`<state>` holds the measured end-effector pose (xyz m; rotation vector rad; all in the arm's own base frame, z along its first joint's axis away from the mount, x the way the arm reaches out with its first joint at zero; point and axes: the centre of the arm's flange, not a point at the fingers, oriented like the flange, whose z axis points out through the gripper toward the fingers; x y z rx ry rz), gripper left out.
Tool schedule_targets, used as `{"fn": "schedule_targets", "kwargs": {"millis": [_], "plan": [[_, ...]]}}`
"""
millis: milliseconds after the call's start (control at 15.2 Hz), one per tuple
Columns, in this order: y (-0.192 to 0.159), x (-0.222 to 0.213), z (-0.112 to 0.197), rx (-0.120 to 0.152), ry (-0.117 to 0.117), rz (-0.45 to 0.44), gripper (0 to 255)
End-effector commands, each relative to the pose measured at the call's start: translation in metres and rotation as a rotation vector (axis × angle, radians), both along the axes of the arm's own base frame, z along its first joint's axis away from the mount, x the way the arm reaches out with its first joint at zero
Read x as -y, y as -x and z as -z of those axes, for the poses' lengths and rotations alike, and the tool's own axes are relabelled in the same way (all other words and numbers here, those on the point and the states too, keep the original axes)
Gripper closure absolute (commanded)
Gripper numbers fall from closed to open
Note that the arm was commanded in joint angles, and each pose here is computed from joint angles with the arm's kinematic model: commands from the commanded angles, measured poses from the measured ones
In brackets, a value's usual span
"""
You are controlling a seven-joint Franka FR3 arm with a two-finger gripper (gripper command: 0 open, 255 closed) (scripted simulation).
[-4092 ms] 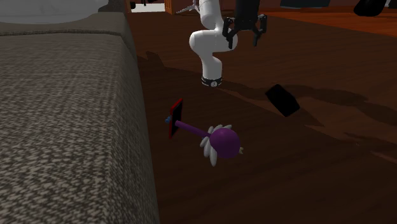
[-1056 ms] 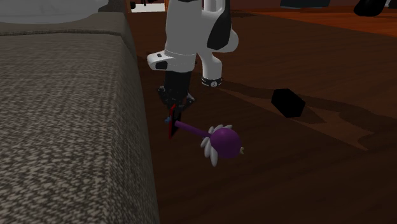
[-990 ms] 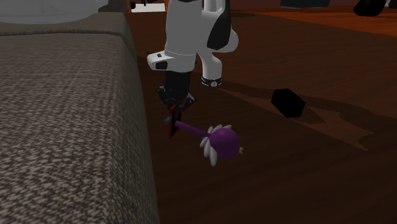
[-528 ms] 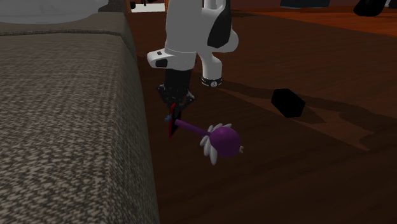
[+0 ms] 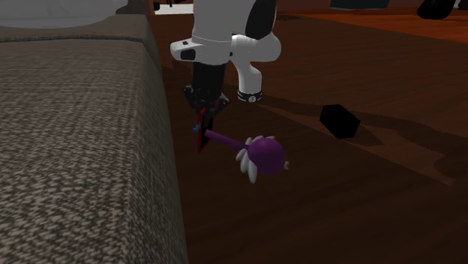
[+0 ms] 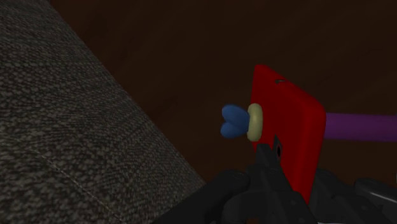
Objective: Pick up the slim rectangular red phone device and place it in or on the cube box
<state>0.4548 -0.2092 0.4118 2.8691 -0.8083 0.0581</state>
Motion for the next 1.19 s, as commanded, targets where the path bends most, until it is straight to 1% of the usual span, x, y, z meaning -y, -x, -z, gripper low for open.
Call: {"fn": "schedule_targets", "kwargs": {"millis": [0, 1122], "plan": [[0.0, 0.001, -0.01, 0.001, 0.0, 0.0, 255], [0.0, 0.001, -0.1, 0.001, 0.0, 0.0, 255]]}}
